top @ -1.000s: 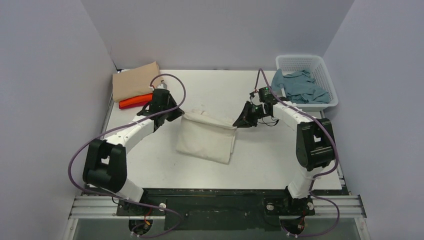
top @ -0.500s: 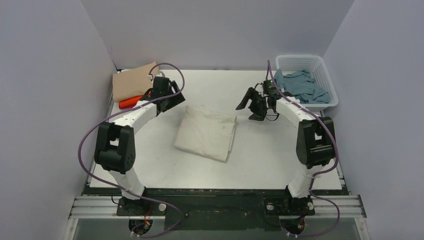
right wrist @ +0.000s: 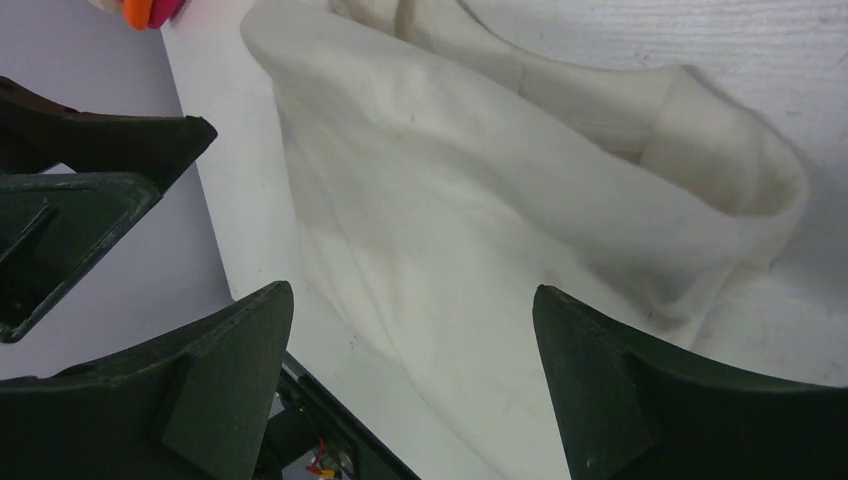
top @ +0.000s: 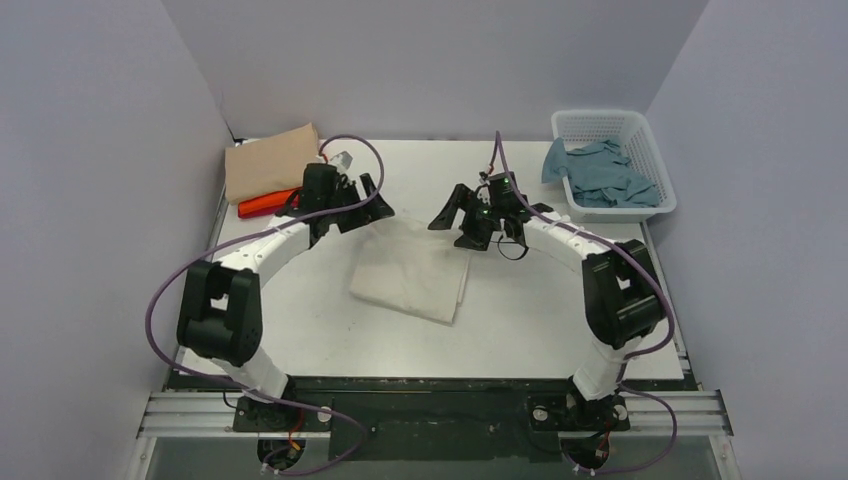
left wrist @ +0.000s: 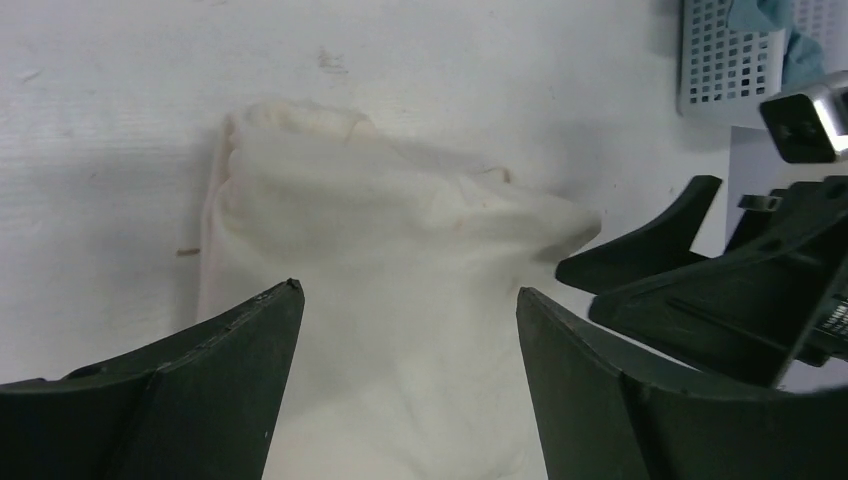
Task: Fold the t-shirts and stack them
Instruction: Smooth out wrinkles on the folded tshirt
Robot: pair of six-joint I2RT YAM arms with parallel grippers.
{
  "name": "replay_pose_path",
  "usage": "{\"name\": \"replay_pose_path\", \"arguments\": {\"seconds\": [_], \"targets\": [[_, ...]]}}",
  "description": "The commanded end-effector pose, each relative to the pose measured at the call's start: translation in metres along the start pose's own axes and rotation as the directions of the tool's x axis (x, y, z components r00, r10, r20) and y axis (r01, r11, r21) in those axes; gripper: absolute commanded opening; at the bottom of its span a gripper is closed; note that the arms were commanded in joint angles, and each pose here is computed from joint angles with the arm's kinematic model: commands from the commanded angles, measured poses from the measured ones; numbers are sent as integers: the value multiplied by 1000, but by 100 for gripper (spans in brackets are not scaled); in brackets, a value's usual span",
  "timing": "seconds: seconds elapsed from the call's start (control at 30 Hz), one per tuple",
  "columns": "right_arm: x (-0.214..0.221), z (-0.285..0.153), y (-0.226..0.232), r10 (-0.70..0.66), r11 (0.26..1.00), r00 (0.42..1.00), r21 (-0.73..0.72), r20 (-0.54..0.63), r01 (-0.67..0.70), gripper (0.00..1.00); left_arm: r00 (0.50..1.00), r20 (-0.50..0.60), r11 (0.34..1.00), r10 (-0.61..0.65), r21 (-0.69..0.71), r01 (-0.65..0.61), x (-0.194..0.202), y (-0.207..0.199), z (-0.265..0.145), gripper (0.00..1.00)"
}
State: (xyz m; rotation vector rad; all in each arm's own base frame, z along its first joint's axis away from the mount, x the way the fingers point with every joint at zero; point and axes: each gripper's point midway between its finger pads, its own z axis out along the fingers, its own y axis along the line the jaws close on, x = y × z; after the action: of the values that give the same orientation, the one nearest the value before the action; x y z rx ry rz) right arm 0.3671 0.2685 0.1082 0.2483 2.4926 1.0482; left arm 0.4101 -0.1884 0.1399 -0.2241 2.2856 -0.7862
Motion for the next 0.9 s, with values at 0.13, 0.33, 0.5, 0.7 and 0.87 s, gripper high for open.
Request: {"name": "replay_pose_path", "arguments": {"seconds": [0.13, 0.33, 0.5, 0.7, 0.87], "targets": [[-52, 39, -7, 61, 998, 994, -31, 90, -59, 84, 991, -127, 994, 36, 109, -22, 2, -7, 75, 88], [-46, 66, -74, 152, 984, 988, 91, 32, -155, 83, 974, -220, 996, -59, -76, 43, 31, 52, 115, 88], [-30, 73, -110, 205, 966, 979, 164, -20, -199, 81, 966, -211, 976, -152, -189, 112, 53, 77, 102, 88], [-50, 52, -95, 106, 976, 993, 196, -47, -95, 81, 984, -109, 961, -140, -253, 109, 44, 71, 56, 89], [-95, -6, -42, -67, 973, 997, 222, 32, 58, 87, 999, 33, 956, -14, -291, 23, -25, 40, 12, 92]]}}
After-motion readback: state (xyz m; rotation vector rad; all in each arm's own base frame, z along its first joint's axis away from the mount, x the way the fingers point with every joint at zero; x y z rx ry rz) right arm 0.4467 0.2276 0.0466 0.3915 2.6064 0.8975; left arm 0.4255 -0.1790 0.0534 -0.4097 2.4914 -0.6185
